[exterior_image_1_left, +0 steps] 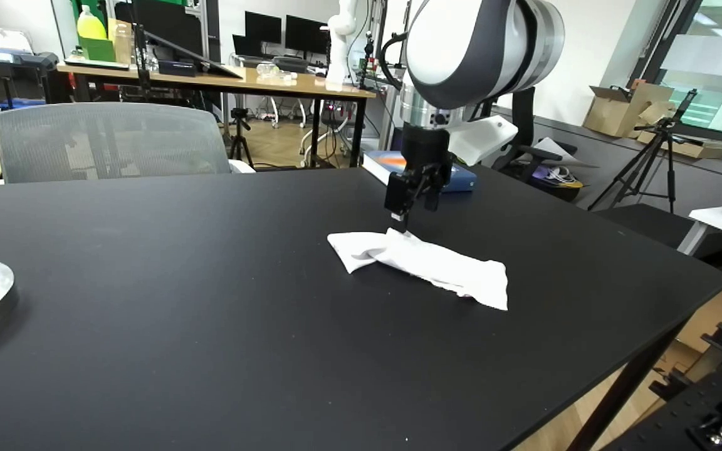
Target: Unfold the towel on the table
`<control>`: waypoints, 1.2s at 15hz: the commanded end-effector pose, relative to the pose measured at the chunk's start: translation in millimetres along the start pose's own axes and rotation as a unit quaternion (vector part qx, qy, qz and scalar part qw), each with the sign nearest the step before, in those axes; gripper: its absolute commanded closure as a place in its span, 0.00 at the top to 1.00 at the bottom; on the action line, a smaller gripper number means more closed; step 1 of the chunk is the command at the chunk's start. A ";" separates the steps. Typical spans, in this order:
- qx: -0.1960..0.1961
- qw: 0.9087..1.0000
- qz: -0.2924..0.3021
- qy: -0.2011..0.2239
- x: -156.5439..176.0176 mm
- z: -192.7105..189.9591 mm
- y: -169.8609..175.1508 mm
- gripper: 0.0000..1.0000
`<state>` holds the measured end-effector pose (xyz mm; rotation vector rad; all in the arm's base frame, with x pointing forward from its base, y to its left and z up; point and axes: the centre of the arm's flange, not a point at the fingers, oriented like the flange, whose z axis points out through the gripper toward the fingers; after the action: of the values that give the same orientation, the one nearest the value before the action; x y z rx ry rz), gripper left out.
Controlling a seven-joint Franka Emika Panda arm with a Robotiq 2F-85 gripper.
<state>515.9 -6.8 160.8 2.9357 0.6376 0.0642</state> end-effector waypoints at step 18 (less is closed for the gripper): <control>0.067 0.997 0.028 -0.002 25.0 -15.3 -21.5 0.00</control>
<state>529.4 21.5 150.3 3.0403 0.5767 0.0637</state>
